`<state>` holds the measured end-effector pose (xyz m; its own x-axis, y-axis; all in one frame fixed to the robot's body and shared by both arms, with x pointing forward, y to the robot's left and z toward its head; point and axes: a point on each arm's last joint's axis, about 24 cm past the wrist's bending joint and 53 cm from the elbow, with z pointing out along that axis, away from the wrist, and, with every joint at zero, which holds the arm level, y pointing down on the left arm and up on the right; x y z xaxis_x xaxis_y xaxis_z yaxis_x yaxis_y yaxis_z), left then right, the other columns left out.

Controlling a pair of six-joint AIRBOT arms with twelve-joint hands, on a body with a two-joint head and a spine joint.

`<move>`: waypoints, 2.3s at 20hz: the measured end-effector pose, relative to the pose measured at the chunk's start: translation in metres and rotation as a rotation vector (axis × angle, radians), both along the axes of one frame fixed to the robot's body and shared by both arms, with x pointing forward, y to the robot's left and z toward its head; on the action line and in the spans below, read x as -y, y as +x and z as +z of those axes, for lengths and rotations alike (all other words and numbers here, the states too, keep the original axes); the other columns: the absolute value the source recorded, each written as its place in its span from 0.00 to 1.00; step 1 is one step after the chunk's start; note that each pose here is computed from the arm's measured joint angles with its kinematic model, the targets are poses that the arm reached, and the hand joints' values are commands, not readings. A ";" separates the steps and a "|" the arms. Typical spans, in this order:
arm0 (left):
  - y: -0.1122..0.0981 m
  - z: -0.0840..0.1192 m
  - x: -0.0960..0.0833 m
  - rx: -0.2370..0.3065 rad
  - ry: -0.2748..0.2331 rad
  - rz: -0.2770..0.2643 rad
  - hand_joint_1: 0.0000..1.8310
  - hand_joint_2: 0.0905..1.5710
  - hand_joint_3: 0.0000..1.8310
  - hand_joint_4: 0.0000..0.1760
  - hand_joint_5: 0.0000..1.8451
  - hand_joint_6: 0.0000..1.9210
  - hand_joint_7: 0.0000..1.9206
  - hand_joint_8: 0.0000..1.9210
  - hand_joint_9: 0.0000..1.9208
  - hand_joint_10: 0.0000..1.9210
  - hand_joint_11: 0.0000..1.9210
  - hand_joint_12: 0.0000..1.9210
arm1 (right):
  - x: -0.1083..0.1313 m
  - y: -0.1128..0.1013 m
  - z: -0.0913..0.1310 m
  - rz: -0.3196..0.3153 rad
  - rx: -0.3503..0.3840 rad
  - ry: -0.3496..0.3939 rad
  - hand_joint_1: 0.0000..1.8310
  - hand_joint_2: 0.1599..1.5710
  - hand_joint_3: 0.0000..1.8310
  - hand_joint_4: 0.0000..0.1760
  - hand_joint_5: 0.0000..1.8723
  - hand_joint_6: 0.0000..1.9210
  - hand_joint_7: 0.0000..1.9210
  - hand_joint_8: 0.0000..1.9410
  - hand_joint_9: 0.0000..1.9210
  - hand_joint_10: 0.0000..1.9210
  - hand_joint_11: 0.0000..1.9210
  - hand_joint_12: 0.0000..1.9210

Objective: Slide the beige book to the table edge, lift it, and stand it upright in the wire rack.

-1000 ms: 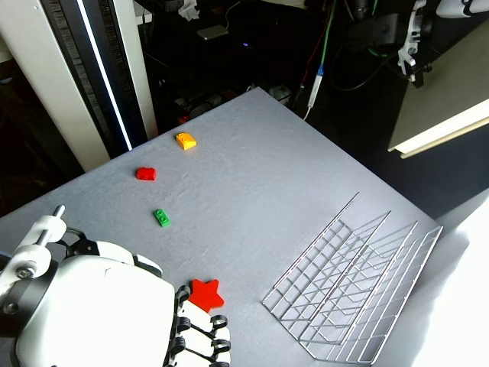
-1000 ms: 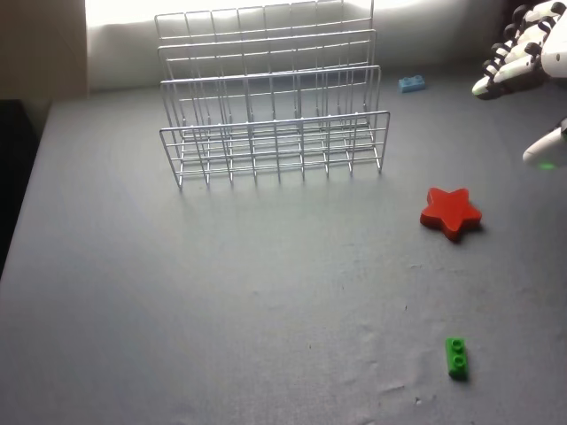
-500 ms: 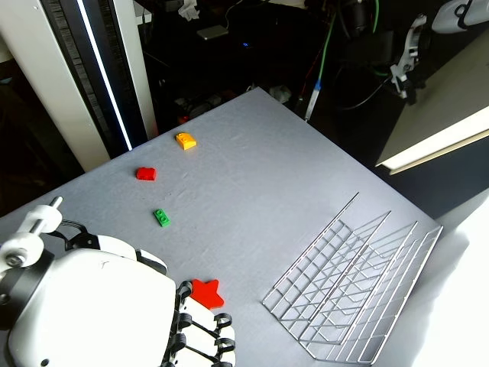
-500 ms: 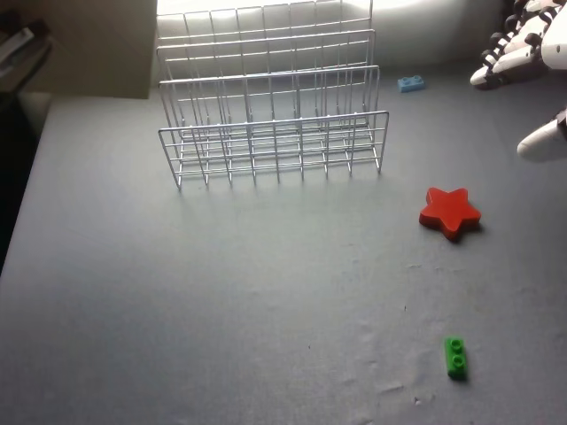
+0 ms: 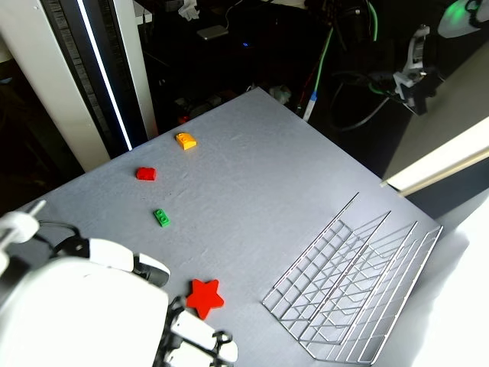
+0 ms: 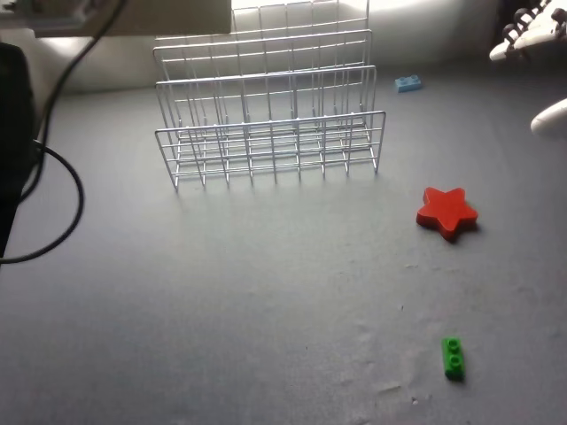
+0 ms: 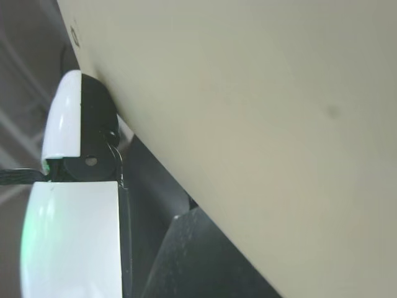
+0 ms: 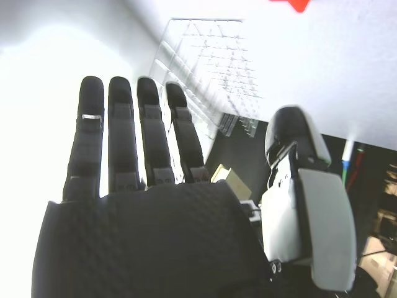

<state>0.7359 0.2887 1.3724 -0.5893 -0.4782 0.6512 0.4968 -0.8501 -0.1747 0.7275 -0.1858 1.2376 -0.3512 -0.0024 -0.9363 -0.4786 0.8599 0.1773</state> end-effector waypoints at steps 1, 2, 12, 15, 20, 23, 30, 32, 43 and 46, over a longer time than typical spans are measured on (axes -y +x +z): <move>0.002 -0.004 0.005 -0.015 0.002 -0.014 0.74 0.76 0.00 0.00 0.40 0.63 0.41 0.70 0.41 0.76 0.36 0.79 | 0.001 0.000 0.000 -0.001 -0.001 -0.001 0.05 0.72 0.00 0.00 0.12 0.00 0.11 0.00 0.11 0.00 0.00 0.33; 0.002 -0.005 0.006 -0.017 0.004 -0.017 0.74 0.76 0.00 0.00 0.40 0.63 0.41 0.70 0.41 0.76 0.36 0.79 | 0.001 0.000 0.000 -0.001 -0.001 -0.001 0.05 0.72 0.00 0.00 0.12 0.00 0.11 0.00 0.11 0.00 0.00 0.33; 0.017 -0.040 0.022 -0.049 -0.015 -0.063 0.74 0.75 0.00 0.00 0.41 0.62 0.41 0.70 0.40 0.76 0.32 0.80 | 0.006 0.002 0.006 -0.006 0.019 -0.008 0.06 0.72 0.00 0.00 0.13 0.00 0.13 0.00 0.12 0.00 0.00 0.38; 0.018 -0.051 0.033 -0.068 0.001 -0.081 0.74 0.75 0.00 0.00 0.41 0.62 0.41 0.70 0.41 0.74 0.35 0.77 | 0.006 0.001 0.005 -0.005 0.020 -0.010 0.04 0.72 0.00 0.00 0.12 0.00 0.11 0.00 0.11 0.00 0.00 0.34; 0.022 -0.061 0.034 -0.069 -0.021 -0.057 0.74 0.76 0.00 0.00 0.39 0.64 0.40 0.72 0.40 0.76 0.36 0.76 | 0.006 0.001 0.005 -0.004 0.017 -0.012 0.06 0.72 0.00 0.00 0.13 0.00 0.12 0.00 0.12 0.00 0.00 0.35; 0.023 -0.063 0.036 -0.058 -0.031 -0.050 0.74 0.75 0.00 0.00 0.40 0.62 0.43 0.67 0.42 0.75 0.37 0.76 | 0.006 0.001 0.006 -0.003 0.017 -0.010 0.08 0.72 0.00 0.00 0.13 0.01 0.12 0.00 0.11 0.00 0.00 0.34; 0.029 -0.080 0.056 -0.078 -0.047 -0.068 0.74 0.75 0.00 0.00 0.42 0.61 0.42 0.69 0.41 0.74 0.36 0.75 | 0.006 0.001 0.005 -0.002 0.016 -0.009 0.05 0.72 0.00 0.00 0.13 0.00 0.12 0.00 0.12 0.00 0.00 0.35; 0.030 -0.083 0.062 -0.077 -0.047 -0.072 0.74 0.75 0.00 0.00 0.40 0.63 0.41 0.70 0.41 0.75 0.35 0.75 | 0.006 0.001 0.005 -0.002 0.016 -0.010 0.06 0.72 0.00 0.00 0.13 0.00 0.13 0.00 0.12 0.00 0.00 0.36; 0.039 -0.094 0.082 -0.072 -0.047 -0.068 0.74 0.75 0.00 0.00 0.39 0.64 0.41 0.69 0.41 0.75 0.35 0.77 | 0.005 0.001 0.008 0.000 0.019 -0.006 0.04 0.72 0.00 0.00 0.12 0.00 0.12 0.00 0.11 0.00 0.00 0.36; 0.043 -0.096 0.078 -0.069 -0.035 -0.045 0.74 0.76 0.00 0.00 0.40 0.63 0.40 0.71 0.40 0.76 0.34 0.79 | 0.005 0.001 0.008 0.001 0.021 -0.009 0.05 0.72 0.00 0.00 0.14 0.00 0.13 0.00 0.12 0.00 0.00 0.38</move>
<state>0.7792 0.2104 1.2763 -0.5630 -0.4286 0.7066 0.4457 -0.8775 -0.1771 0.7281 -0.1909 1.2457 -0.3315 -0.0107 -0.9434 -0.4831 0.8609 0.1599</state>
